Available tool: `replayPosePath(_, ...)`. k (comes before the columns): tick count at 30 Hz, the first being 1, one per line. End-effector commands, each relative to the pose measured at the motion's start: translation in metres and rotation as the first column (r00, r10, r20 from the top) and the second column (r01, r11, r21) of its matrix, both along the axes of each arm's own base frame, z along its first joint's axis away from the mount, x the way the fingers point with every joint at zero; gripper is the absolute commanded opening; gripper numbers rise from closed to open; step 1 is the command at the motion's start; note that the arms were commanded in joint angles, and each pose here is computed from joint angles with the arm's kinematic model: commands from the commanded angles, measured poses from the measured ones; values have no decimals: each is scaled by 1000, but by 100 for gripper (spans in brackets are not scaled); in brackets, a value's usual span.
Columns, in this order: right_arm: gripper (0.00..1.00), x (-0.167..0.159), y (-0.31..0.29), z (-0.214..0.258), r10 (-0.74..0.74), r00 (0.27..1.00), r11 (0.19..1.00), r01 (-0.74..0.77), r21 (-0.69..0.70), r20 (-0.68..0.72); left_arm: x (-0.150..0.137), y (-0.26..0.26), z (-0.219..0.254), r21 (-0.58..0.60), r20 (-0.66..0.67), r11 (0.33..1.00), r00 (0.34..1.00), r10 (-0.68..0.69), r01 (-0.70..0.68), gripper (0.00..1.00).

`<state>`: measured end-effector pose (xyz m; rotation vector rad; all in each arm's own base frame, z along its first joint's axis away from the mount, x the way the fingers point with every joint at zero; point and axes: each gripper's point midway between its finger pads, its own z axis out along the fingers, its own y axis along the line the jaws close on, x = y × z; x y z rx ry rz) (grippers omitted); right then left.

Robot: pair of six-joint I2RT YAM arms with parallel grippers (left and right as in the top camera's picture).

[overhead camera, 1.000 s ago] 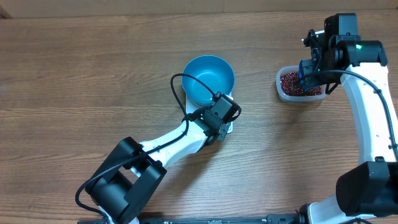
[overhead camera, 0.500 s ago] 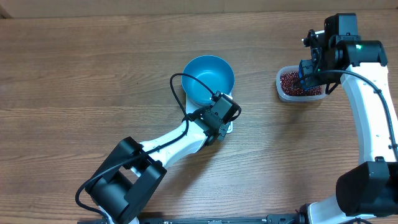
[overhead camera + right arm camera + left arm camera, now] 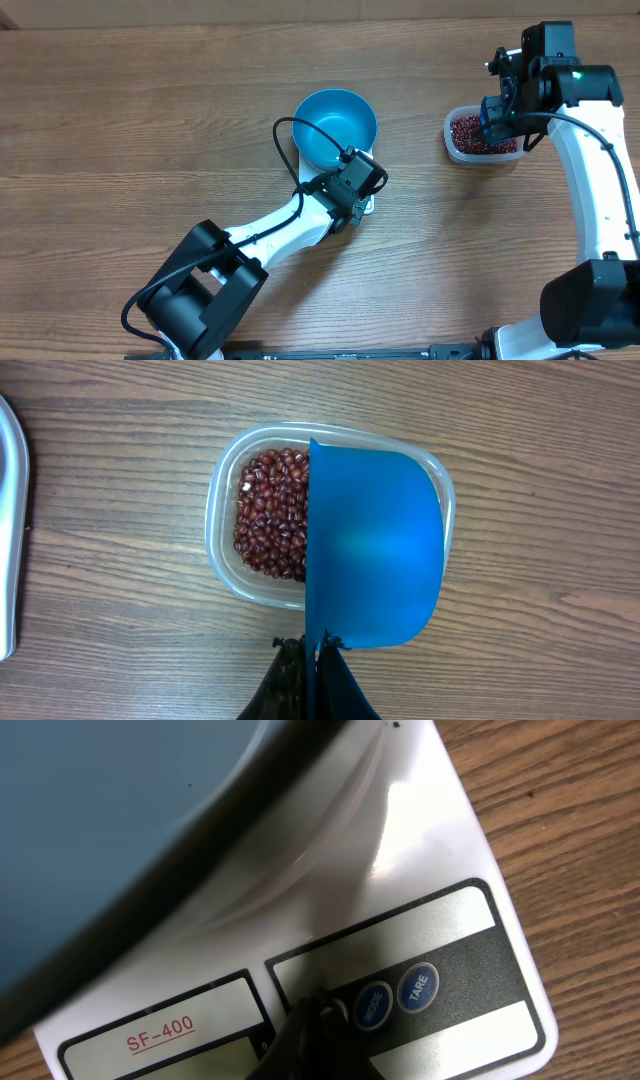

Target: Scoop item into bowl and weigh 150g on scale

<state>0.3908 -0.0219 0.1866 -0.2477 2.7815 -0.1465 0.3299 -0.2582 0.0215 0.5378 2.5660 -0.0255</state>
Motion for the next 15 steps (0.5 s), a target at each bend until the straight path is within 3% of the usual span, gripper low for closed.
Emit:
replayPosePath(1,4,5,2,10,-3,999,1000,3,10,34,-6,-1,-12,1,-30,1000,1000,5,-5,4)
replayPosePath(15,4,5,2,10,-3,999,1000,3,10,33,-7,-1,-18,9,-41,1000,999,5,-4,4)
